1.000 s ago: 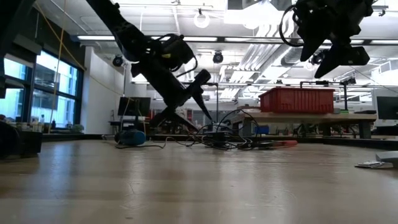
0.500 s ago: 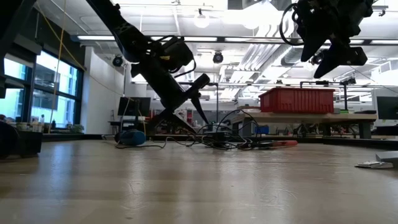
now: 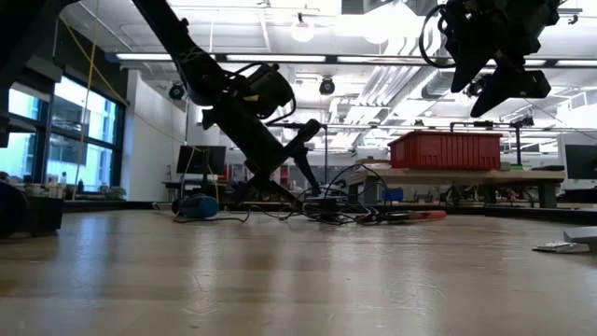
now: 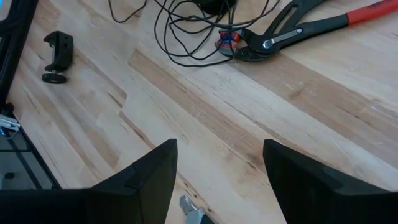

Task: Coil cords
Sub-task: Coil the black wire onto the black spool

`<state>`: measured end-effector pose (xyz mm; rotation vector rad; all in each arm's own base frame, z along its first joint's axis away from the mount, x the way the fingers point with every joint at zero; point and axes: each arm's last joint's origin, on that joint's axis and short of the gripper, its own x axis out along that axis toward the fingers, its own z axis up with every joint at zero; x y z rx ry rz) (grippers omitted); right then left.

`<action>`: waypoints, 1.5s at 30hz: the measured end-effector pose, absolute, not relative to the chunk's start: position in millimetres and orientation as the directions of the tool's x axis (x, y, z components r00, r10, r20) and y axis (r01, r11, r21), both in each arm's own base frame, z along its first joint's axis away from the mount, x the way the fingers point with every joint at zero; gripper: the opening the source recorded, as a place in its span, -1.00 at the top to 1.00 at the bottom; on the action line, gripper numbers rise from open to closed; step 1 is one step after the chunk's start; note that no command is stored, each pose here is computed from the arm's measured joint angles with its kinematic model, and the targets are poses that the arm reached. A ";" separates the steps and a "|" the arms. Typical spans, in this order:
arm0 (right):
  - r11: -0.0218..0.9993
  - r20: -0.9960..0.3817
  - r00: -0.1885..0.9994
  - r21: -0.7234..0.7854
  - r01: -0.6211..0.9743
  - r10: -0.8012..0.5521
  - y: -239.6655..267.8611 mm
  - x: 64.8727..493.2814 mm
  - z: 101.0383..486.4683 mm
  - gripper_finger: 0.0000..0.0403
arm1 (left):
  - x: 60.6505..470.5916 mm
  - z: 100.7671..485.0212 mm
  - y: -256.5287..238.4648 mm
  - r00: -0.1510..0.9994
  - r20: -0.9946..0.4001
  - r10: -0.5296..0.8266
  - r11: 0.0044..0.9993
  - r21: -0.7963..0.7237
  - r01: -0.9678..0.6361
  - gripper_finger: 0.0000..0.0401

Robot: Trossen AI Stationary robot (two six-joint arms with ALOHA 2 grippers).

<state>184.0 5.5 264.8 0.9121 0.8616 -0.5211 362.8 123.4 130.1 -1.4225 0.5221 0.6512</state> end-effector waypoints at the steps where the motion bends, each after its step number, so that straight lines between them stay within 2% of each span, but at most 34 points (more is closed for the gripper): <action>1: 0.528 -0.823 0.566 0.464 0.711 -0.039 5.5 184.0 264.8 -0.15 | 362.8 130.1 123.4 0.724 -0.682 0.100 0.030 -0.725 -0.688 0.32; 8: 0.528 -0.823 0.566 0.464 0.711 -0.039 5.5 184.0 264.8 -0.15 | 365.9 133.0 120.8 0.737 -0.663 0.129 0.053 -0.738 -0.673 0.94; 13: 0.528 -0.823 0.567 0.465 0.711 -0.039 5.5 184.1 264.8 -0.15 | 368.7 142.4 123.3 0.788 -0.603 0.126 0.072 -0.786 -0.614 0.98; 15: 0.536 -0.815 0.578 0.471 0.700 -0.038 5.5 184.8 265.7 -0.15 | 366.3 155.3 125.6 0.813 -0.571 0.119 0.107 -0.806 -0.582 0.99; 20: 0.610 -0.743 0.669 0.515 0.603 -0.033 6.3 191.4 273.7 -0.15 | 348.7 209.1 133.1 0.896 -0.444 0.031 0.248 -0.865 -0.437 1.00; 23: 0.655 -0.651 0.759 0.561 0.506 -0.029 6.6 198.7 283.2 -0.15 | 329.1 251.6 133.3 0.941 -0.318 -0.113 0.296 -0.915 -0.274 1.00; 25: 0.684 -0.567 0.823 0.596 0.421 -0.012 7.0 204.9 291.4 -0.15 | 312.7 277.3 129.0 0.940 -0.252 -0.230 0.270 -0.944 -0.187 1.00; 29: 0.722 -0.410 0.912 0.636 0.272 0.018 7.9 213.5 306.8 -0.15 | 279.8 327.7 111.9 0.893 -0.096 -0.439 0.153 -0.988 -0.030 1.00; 32: 0.737 -0.303 0.952 0.651 0.183 0.031 8.4 217.3 317.2 -0.15 | 254.5 357.8 98.4 0.856 -0.025 -0.516 0.072 -0.997 0.015 1.00; 35: 0.748 -0.216 0.976 0.653 0.118 0.035 8.5 219.7 325.6 -0.15 | 236.3 367.6 90.9 0.895 -0.048 -0.444 0.018 -0.999 -0.044 1.00; 40: 0.767 -0.100 0.995 0.640 0.044 0.026 7.0 222.3 336.5 -0.15 | 219.8 362.1 88.7 0.931 -0.164 -0.326 0.089 -0.986 -0.142 1.00; 45: 0.831 -0.057 0.998 0.557 0.016 0.019 5.7 228.9 338.0 -0.15 | 218.3 350.7 84.9 0.908 -0.256 -0.332 0.149 -0.965 -0.218 1.00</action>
